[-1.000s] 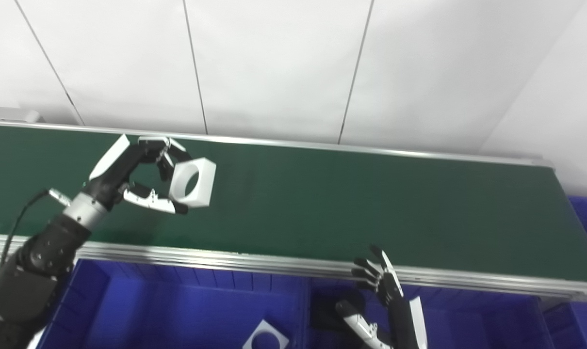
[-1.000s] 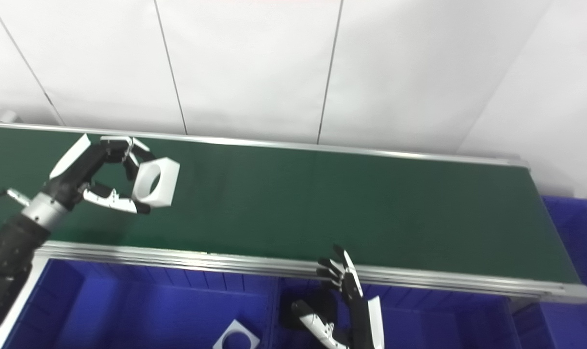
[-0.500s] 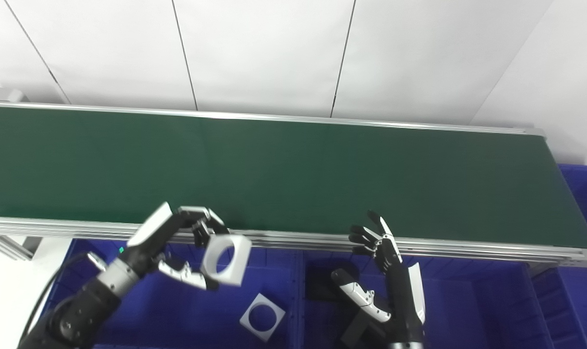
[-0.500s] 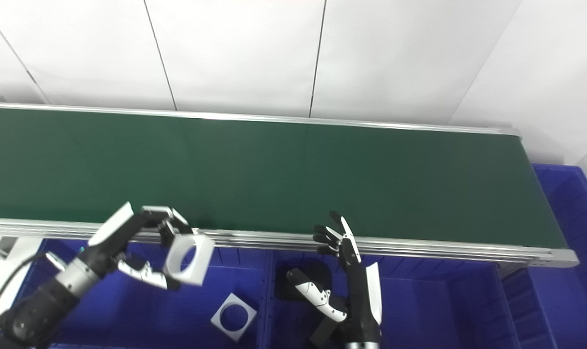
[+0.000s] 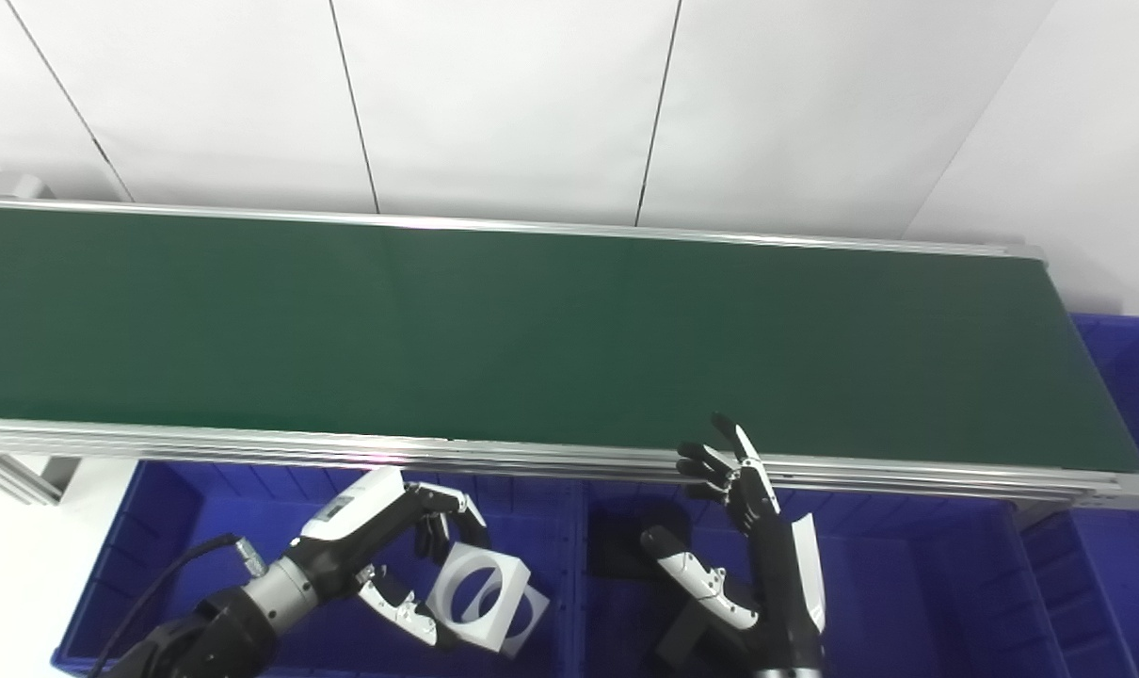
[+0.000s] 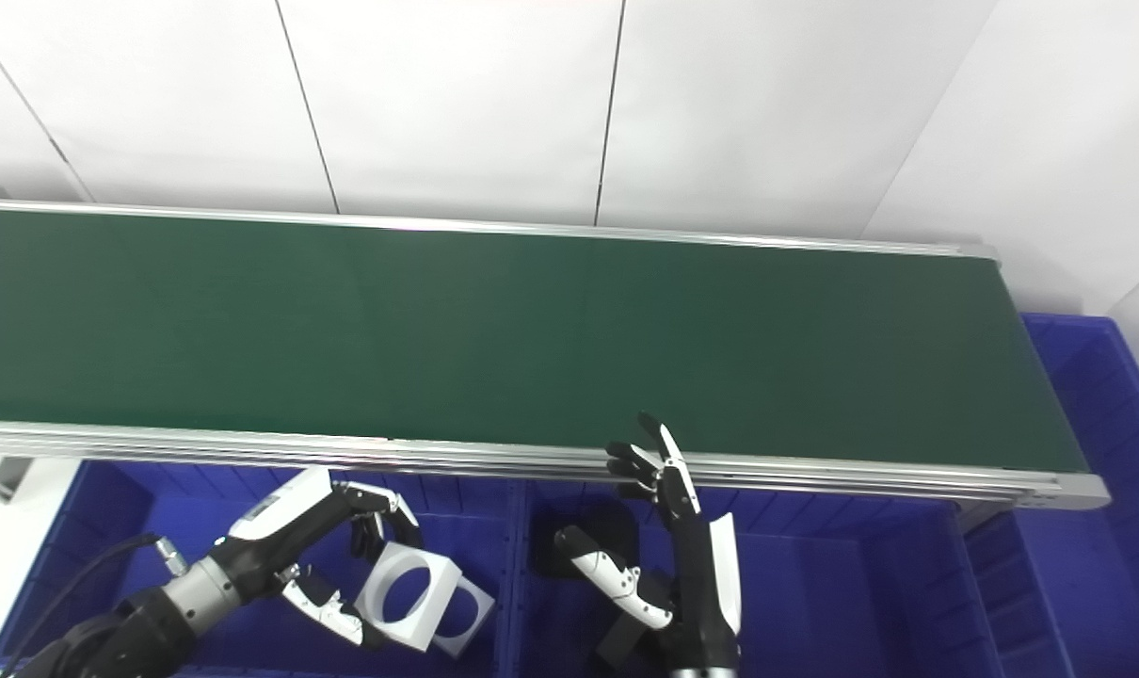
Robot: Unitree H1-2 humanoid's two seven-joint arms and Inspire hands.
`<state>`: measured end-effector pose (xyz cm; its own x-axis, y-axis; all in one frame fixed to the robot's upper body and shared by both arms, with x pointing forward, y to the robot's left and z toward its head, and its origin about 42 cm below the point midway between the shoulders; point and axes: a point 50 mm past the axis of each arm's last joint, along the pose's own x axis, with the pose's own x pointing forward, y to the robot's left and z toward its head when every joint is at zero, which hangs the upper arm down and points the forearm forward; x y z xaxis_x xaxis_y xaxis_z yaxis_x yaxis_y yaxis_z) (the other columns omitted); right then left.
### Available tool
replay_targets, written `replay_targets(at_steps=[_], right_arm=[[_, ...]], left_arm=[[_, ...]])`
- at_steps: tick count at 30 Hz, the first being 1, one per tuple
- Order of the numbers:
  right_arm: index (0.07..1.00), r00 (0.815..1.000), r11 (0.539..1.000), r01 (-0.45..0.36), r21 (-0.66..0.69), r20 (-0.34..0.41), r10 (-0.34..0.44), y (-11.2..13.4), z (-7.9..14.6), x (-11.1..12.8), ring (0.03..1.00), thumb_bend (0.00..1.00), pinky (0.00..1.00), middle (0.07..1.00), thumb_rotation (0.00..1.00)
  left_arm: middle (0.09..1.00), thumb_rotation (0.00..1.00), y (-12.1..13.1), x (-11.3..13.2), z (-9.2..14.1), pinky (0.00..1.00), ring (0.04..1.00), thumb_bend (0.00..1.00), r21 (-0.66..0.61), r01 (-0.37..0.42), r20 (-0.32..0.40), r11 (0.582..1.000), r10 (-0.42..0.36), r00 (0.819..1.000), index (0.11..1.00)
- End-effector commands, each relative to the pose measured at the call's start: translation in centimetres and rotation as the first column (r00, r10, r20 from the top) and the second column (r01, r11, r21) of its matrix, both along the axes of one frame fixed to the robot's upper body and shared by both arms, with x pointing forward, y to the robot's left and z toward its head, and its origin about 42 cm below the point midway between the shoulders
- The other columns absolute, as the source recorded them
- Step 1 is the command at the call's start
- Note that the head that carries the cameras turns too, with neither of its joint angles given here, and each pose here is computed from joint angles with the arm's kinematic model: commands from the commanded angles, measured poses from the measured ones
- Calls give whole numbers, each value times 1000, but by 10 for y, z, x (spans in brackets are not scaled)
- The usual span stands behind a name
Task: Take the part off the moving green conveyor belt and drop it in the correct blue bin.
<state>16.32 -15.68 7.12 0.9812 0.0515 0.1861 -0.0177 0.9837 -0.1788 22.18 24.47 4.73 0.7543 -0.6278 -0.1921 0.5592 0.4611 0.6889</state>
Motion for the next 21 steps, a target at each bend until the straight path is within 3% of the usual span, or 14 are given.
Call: replay_targets(at_steps=[1, 2, 3, 4, 5, 6, 9, 12, 14, 17, 21], right_arm=[[922, 999, 1000, -7, 22, 45, 6, 3, 10, 1, 747, 658, 665, 779, 512], [922, 999, 1000, -7, 19, 47, 6, 3, 9, 1, 747, 659, 665, 779, 513], [922, 999, 1000, -7, 17, 48, 6, 3, 9, 1, 748, 660, 665, 779, 522], [922, 999, 1000, -7, 18, 48, 6, 3, 9, 1, 748, 660, 664, 779, 525], [922, 999, 1000, -7, 20, 47, 6, 3, 9, 0, 747, 661, 663, 780, 525], [920, 999, 1000, -5, 22, 46, 4, 3, 9, 0, 746, 664, 663, 779, 528], [921, 999, 1000, -2, 16, 41, 2, 3, 9, -2, 744, 668, 663, 780, 544], [923, 999, 1000, -1, 12, 34, 1, 3, 9, -3, 746, 667, 669, 786, 549], [921, 1000, 1000, 4, 7, 31, -4, 2, 9, -4, 745, 669, 669, 786, 551], [921, 1000, 1000, 4, 3, 26, -4, 2, 10, -6, 745, 675, 671, 787, 553], [921, 1000, 1000, 3, 5, 13, -3, 2, 11, -7, 747, 681, 670, 789, 555]], left_arm=[[468, 0, -1, 6, 9, 465, 540, 509, 50, -16, 62, 999, 13, 998, 530], [470, 0, -1, 6, 8, 472, 548, 509, 73, -23, 78, 997, 17, 997, 530], [639, 41, -1, 5, 7, 563, 645, 506, 88, -27, 90, 996, 19, 996, 512], [735, 105, -1, 5, 7, 617, 707, 531, 115, -42, 93, 992, 31, 995, 583], [840, 240, -1, 4, 7, 682, 789, 606, 134, -59, 97, 989, 46, 994, 778], [907, 324, 0, 3, 8, 732, 845, 667, 141, -77, 102, 987, 62, 993, 879], [974, 407, 0, -1, 12, 800, 906, 765, 124, -120, 119, 985, 106, 987, 961], [999, 432, -2, -4, 16, 878, 961, 868, 59, -154, 70, 986, 150, 986, 998], [1000, 417, -5, -6, 18, 907, 984, 886, -86, -169, -13, 982, 169, 986, 1000], [993, 395, -14, -10, 20, 906, 978, 898, -355, -219, -112, 909, 191, 975, 972], [941, 389, -23, -14, 20, 861, 922, 898, -504, -240, -153, 830, 188, 970, 907]])
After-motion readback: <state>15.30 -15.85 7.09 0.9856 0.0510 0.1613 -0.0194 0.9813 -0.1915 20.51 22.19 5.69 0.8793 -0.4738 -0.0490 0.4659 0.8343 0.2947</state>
